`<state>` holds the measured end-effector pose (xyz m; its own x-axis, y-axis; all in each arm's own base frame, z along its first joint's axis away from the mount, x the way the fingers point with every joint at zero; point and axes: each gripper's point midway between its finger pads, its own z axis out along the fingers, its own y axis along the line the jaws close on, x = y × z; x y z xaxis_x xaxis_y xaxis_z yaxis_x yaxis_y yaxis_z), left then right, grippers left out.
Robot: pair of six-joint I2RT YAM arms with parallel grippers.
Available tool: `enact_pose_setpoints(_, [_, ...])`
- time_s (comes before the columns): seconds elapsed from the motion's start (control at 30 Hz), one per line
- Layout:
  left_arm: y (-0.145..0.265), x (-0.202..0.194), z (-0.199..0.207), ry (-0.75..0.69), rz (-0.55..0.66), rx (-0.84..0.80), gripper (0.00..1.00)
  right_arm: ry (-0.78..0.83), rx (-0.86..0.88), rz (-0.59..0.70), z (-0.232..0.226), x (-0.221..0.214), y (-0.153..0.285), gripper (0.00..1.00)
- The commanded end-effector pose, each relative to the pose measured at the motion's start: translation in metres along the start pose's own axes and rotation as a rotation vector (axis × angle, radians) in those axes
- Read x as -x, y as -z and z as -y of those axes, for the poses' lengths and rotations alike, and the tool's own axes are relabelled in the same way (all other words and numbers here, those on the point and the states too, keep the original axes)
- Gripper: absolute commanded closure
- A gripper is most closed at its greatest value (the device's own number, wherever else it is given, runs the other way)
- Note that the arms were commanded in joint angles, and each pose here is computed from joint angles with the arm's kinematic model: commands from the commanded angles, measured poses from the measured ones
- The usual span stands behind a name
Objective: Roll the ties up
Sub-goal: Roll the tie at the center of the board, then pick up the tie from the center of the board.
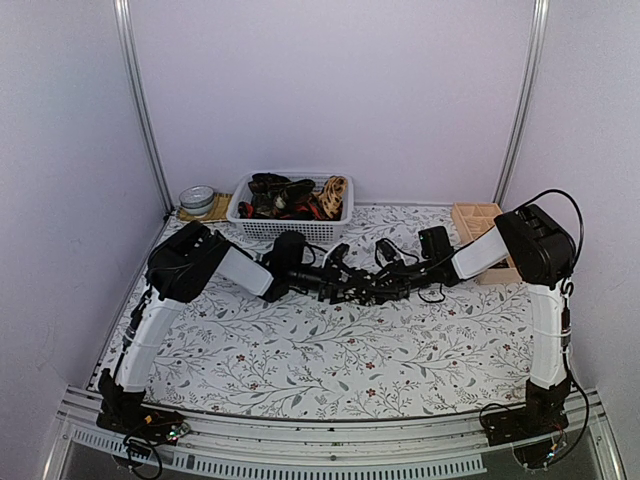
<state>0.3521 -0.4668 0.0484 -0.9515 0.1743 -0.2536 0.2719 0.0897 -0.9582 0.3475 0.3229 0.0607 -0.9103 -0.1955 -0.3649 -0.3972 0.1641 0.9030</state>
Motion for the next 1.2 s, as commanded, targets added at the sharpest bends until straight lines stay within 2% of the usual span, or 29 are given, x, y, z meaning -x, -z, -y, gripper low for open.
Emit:
enact_pose_setpoints(0.0, [0.006, -0.024, -0.058, 0.151, 0.002, 0.117, 0.4, -0.017, 0.025, -0.04, 0.014, -0.016, -0.01, 0.62])
enact_pose_setpoints(0.2, [0.005, -0.025, -0.059, 0.153, 0.001, 0.108, 0.64, -0.017, 0.026, -0.044, 0.013, -0.017, -0.009, 0.62])
enact_pose_setpoints(0.37, [0.006, -0.025, -0.057, 0.151, 0.0, 0.105, 0.77, -0.017, 0.004, -0.036, 0.014, -0.015, -0.009, 0.6])
enact_pose_setpoints(0.6, [0.015, -0.027, -0.06, 0.157, 0.021, 0.128, 0.99, -0.027, -0.136, 0.014, -0.004, 0.004, 0.007, 0.38])
enact_pose_setpoints(0.77, [0.026, -0.027, -0.054, 0.144, 0.047, 0.142, 1.0, -0.03, -0.292, 0.113, -0.033, 0.037, 0.049, 0.3])
enact_pose_setpoints(0.97, [0.036, -0.02, -0.03, 0.086, 0.073, 0.164, 1.0, -0.03, -0.507, 0.242, -0.057, 0.062, 0.11, 0.26])
enact_pose_setpoints(1.17, [0.051, -0.006, 0.022, -0.025, 0.127, 0.197, 1.0, -0.058, -1.001, 0.346, -0.031, 0.076, 0.208, 0.25])
